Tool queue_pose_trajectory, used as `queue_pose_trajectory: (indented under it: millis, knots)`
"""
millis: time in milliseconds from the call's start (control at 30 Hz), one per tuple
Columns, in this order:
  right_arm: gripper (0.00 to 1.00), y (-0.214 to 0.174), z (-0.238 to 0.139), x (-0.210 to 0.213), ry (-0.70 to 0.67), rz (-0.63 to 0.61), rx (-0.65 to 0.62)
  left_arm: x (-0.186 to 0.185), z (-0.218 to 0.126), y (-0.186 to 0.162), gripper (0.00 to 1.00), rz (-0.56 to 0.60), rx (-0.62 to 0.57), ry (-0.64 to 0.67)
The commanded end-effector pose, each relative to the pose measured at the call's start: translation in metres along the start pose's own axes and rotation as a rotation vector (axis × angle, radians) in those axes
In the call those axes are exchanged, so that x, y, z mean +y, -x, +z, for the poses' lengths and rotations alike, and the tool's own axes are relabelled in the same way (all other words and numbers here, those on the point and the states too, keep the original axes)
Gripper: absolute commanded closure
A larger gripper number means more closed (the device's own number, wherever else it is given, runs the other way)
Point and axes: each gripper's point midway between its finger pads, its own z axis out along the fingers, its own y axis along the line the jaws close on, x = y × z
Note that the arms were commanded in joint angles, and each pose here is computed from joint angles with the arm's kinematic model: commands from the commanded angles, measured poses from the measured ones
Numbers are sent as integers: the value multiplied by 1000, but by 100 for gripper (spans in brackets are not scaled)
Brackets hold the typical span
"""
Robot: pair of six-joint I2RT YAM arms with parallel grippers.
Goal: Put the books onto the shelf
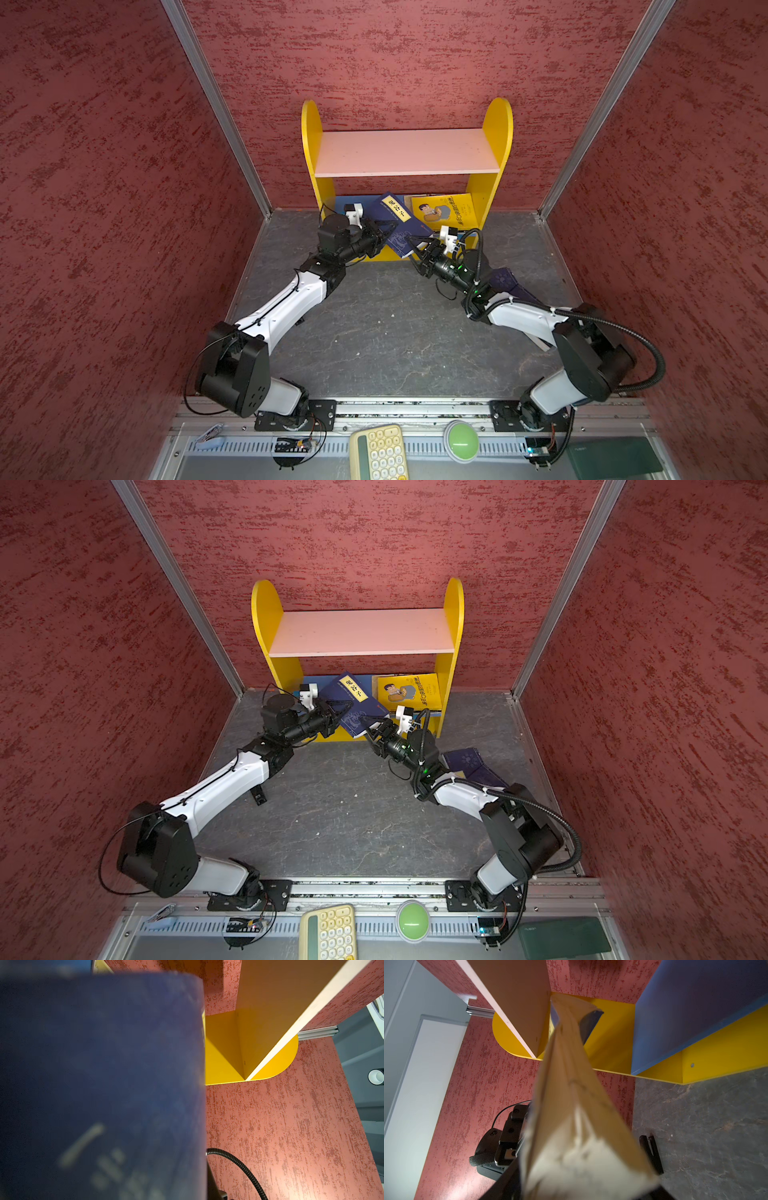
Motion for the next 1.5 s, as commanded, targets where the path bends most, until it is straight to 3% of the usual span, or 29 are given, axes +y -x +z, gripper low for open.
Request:
queue_pose_trajectory:
  millis: [0, 167, 400, 1467]
  knots:
    - [46, -1, 8, 36, 125, -21, 24, -32, -11, 1, 92, 43, -11, -100]
    - [67, -1, 11, 31, 153, 10, 33, -30, -12, -2, 92, 54, -2, -84]
    - [85, 3, 6, 24, 147, 15, 30, -25, -16, -4, 91, 54, -13, -66]
    - [85, 12, -26, -1, -73, -41, -25, -17, -33, 3, 90, 105, -78, -12]
